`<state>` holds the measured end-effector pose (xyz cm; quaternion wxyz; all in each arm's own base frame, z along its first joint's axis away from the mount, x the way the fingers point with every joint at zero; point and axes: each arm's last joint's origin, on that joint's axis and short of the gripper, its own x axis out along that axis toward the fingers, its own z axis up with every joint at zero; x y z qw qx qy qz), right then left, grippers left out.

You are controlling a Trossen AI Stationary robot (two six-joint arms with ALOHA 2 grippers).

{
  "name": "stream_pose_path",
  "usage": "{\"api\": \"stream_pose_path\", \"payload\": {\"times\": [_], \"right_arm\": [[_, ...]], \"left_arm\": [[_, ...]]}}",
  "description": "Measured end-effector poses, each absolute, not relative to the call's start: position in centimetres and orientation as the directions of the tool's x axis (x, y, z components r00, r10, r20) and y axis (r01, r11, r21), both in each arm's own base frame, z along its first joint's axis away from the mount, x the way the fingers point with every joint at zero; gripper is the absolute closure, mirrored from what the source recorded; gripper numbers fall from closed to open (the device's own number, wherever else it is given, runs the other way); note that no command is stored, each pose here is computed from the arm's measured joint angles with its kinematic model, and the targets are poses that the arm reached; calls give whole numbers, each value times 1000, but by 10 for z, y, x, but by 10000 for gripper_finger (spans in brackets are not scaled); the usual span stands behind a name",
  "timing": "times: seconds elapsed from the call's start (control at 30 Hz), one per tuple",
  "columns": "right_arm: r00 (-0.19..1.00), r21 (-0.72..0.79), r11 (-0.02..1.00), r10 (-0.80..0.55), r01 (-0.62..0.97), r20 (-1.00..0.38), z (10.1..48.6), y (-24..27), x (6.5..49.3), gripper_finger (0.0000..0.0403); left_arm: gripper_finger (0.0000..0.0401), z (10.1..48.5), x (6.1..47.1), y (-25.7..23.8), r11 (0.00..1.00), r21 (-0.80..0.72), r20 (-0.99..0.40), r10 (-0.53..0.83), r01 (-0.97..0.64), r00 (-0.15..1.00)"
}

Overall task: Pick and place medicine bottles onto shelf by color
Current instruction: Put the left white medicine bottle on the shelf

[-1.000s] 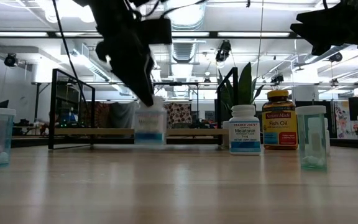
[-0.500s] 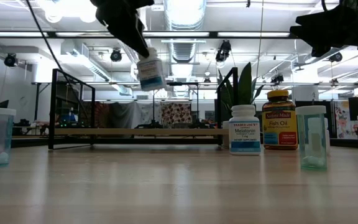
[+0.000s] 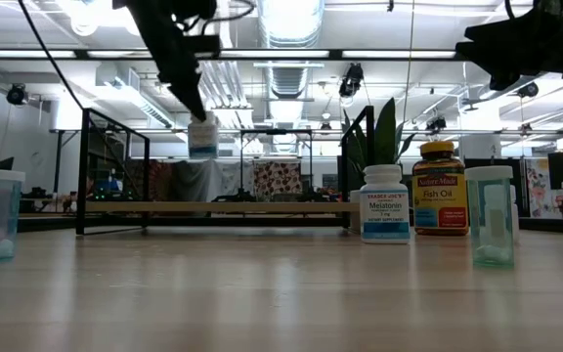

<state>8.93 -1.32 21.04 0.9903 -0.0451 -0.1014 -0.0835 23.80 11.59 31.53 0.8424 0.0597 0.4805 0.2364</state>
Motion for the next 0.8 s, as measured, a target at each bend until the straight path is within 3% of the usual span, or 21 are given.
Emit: {"api": "stream_pose_path", "payload": {"times": [0.43, 0.8], "right_arm": [[966, -73, 982, -156, 174, 205, 210, -13, 89, 220], [967, -73, 982, -156, 174, 202, 210, -13, 89, 220]], "left_arm": [[239, 276, 240, 142, 890, 336, -871, 418, -307, 260], [239, 263, 240, 143, 908, 351, -888, 400, -228, 227]]}}
